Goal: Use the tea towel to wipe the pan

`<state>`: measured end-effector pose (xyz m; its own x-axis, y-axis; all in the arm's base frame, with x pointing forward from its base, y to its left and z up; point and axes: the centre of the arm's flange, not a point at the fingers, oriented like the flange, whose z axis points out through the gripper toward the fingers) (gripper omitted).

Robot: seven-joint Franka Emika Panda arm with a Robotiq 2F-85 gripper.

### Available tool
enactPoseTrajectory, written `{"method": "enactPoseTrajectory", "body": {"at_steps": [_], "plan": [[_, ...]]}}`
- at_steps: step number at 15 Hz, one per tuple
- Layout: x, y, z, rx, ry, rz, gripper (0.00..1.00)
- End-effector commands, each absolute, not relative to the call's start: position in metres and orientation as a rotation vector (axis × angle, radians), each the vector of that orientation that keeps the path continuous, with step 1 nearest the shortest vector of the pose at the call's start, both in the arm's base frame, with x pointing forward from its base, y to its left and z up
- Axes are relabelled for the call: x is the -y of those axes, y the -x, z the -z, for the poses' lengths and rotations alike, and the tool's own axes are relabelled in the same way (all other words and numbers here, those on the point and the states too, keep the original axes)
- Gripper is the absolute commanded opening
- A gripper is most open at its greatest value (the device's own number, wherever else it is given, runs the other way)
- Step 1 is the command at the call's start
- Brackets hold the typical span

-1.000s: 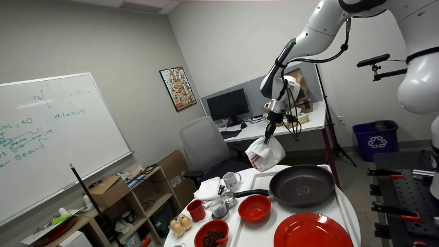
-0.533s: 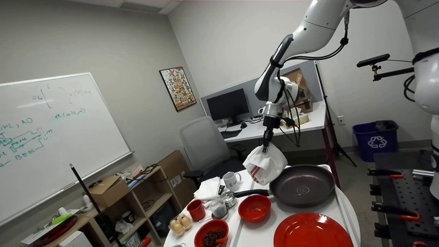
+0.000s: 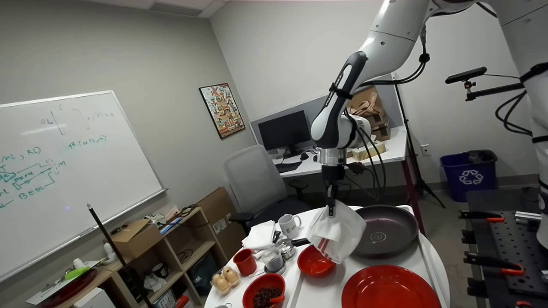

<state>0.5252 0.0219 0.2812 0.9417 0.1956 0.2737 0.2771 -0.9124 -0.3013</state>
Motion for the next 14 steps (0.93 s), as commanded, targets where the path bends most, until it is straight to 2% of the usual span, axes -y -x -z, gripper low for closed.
{"method": "enactPoseTrajectory", "body": {"at_steps": [1,5,6,13,14], "plan": [[-0.056,-0.531,-0.268,0.343,2.813,0.269,0.05],[-0.084,-0.529,-0.255,0.360,2.826,0.173,0.05],[-0.075,-0.523,-0.255,0.362,2.817,0.209,0.08],[-0.080,-0.522,-0.250,0.361,2.820,0.186,0.08],[-0.080,-0.522,-0.250,0.361,2.820,0.187,0.05]]}}
